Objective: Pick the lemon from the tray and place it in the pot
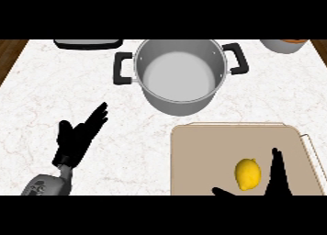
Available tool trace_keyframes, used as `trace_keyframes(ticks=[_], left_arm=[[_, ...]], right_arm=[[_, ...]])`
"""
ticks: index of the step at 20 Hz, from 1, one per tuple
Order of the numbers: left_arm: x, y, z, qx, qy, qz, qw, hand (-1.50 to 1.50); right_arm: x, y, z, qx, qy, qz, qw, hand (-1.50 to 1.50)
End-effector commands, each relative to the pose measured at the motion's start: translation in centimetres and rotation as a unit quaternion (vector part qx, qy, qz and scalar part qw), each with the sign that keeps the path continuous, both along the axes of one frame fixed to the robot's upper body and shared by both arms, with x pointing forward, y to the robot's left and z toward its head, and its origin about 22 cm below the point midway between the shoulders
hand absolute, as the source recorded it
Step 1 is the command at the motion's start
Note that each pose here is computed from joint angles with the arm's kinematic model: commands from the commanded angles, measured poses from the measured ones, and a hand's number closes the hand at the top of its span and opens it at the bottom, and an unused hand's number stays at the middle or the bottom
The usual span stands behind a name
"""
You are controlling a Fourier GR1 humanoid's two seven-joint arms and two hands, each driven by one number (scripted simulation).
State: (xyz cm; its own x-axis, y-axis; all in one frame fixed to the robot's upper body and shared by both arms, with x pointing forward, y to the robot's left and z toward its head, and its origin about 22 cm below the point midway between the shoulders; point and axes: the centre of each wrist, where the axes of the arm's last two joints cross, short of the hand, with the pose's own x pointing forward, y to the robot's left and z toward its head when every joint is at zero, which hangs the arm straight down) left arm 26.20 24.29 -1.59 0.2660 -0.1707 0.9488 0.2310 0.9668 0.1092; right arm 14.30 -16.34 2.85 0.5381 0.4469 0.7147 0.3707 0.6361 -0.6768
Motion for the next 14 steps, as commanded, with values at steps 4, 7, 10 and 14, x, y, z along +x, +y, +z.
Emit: trace_keyframes(ticks=[4,7,10,14], left_arm=[[-1.1,-0.4,-0.1,-0.001,0.004,-0.003,1.0,0.0],[-1.0,0.5,-1.8,0.004,0.002,-0.001,1.0,0.0],[0.1,0.4,-0.2,0.001,-0.001,0.002,1.0,0.0],[-0.3,-0.9,-0.8,-0.001,-0.006,-0.004,1.0,0.0]], right_arm=[[0.6,-1.3,-1.9,0.072,-0.057,-0.026,0.995,-1.5],[0.2,-1.8,-4.6,0.082,-0.06,-0.03,0.994,-1.5],[1.1,-2.6,-6.0,0.107,-0.059,-0.039,0.992,-1.5],[0.0,-3.1,-7.5,0.113,-0.071,-0.024,0.991,-1.5]])
